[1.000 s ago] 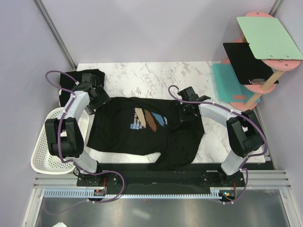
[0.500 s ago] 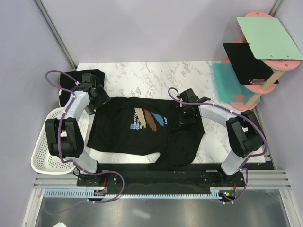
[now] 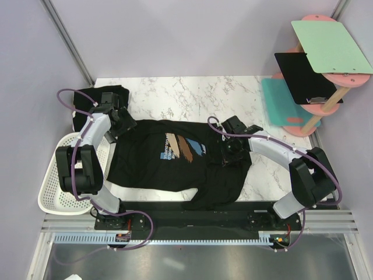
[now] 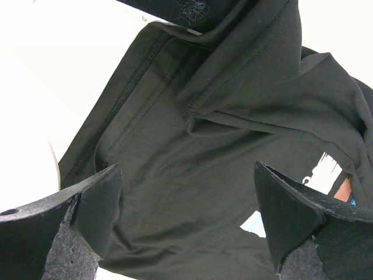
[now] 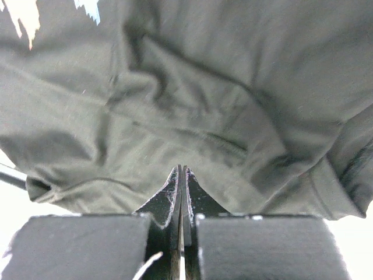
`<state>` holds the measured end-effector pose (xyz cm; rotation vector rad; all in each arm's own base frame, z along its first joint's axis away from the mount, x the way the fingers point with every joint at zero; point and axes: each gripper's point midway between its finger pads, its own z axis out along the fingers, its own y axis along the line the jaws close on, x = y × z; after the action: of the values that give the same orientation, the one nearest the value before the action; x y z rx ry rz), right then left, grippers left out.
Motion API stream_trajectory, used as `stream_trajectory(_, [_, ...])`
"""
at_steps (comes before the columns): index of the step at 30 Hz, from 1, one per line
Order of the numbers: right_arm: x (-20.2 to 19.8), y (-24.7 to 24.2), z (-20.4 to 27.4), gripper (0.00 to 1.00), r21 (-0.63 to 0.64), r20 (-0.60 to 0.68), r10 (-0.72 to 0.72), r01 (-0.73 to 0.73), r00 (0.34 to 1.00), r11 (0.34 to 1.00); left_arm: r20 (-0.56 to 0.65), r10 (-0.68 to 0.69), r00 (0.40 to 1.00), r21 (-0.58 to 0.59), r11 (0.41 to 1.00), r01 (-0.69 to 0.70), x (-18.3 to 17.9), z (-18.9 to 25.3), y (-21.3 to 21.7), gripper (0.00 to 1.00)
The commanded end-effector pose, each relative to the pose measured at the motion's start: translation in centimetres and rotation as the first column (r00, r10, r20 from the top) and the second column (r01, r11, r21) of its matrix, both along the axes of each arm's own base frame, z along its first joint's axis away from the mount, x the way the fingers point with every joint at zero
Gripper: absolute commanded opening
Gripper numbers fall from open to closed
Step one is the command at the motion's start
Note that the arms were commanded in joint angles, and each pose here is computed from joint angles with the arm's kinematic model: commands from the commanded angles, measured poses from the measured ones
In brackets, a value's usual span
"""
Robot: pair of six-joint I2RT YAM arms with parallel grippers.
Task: Fold and stack the t-shirts
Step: Fold the flattened tshirt in 1/3 of the way
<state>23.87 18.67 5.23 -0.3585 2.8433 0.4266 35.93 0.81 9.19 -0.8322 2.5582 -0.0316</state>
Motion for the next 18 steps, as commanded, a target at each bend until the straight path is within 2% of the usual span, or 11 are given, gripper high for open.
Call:
stream_trajectory(1, [-0.5,0.1,1.0,0.0,0.011,0.016,0.006,-0.006,1.0,1.0,0.042,-0.027,0.999,0.007,1.0,0.027,0.3,1.4,-0.1,1.0])
stream_trajectory(6, [4.7,0.4,3.6,0.0,-0.012,0.202,-0.045,0.048,0.978,0.999,0.064,-0.048,0.997,0.003,0.999,0.048,1.2,2.1,-0.6,1.0])
stream_trajectory(11, [10.8,0.0,4.7,0.0,0.03,0.308,-0.149,0.147,0.94,0.989,0.094,-0.118,0.989,0.017,0.993,0.117,3.0,3.0,-2.5,0.99])
stream_trajectory(18, [16.0,-1.2,0.2,0.0,-0.007,0.288,-0.224,0.236,0.931,0.972,0.109,-0.223,0.969,0.043,0.975,0.22,5.0,3.2,-6.6,0.95])
